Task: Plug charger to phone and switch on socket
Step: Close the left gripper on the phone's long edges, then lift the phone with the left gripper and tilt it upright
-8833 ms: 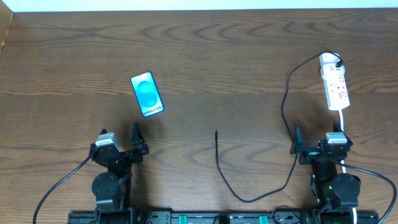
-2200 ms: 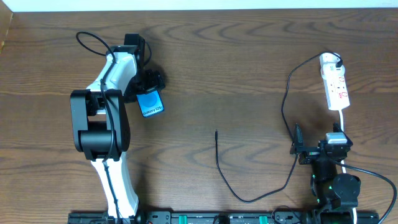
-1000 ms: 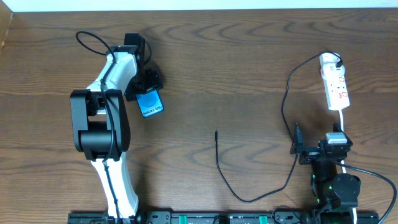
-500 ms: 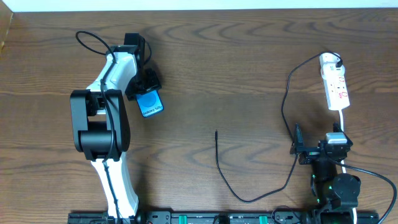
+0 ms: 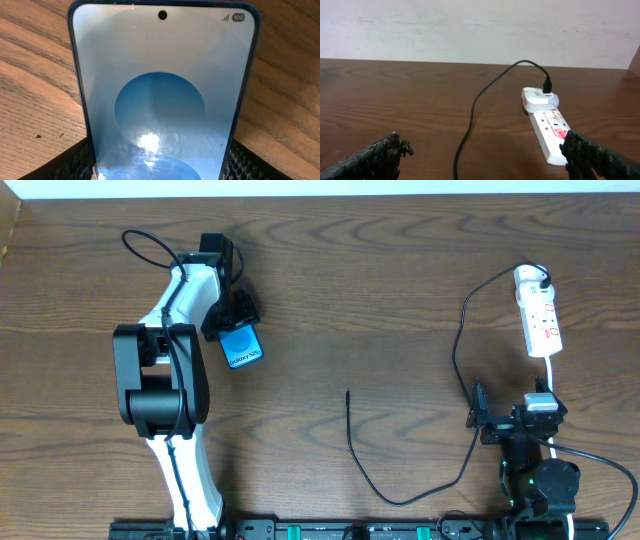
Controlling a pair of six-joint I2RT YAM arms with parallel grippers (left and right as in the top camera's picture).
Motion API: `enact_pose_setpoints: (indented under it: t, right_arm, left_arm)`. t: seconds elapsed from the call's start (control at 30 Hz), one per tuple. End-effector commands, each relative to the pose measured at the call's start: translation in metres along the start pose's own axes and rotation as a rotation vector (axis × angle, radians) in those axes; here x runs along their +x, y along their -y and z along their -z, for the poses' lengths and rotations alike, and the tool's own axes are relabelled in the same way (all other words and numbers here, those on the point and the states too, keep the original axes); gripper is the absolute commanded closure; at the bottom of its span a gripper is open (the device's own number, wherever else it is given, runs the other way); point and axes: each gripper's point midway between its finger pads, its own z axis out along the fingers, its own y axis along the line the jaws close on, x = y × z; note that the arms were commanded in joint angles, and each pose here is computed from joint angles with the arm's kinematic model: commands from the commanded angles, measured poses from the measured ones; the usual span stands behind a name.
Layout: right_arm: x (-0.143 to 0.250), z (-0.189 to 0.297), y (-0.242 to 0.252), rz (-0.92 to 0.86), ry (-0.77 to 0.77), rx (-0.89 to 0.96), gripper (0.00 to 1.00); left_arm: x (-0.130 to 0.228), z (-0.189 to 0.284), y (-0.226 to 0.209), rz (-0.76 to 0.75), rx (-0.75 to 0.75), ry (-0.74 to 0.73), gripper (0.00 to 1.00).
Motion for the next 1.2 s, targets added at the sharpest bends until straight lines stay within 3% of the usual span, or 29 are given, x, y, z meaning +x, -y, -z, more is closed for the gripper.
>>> enact_pose_setpoints:
  t: [0.0,0.37,1.17]
  right_arm:
    - [0.001,0.000,0.001,-0.006,0.000,0.007,0.01]
    - [0.001,0.000,0.001,-0.006,0.000,0.007,0.01]
    - [0.001,0.000,0.001,-0.006,0.000,0.007,0.01]
  left_arm:
    - [0.009,-0.013,-0.009,0.011,-0.032,-0.037,0.90]
    - [0.007,-0.010,-0.008,0.011,-0.030,-0.034,0.93]
    - [-0.002,0.047,-0.002,0.011,0.022,0.056,0.93]
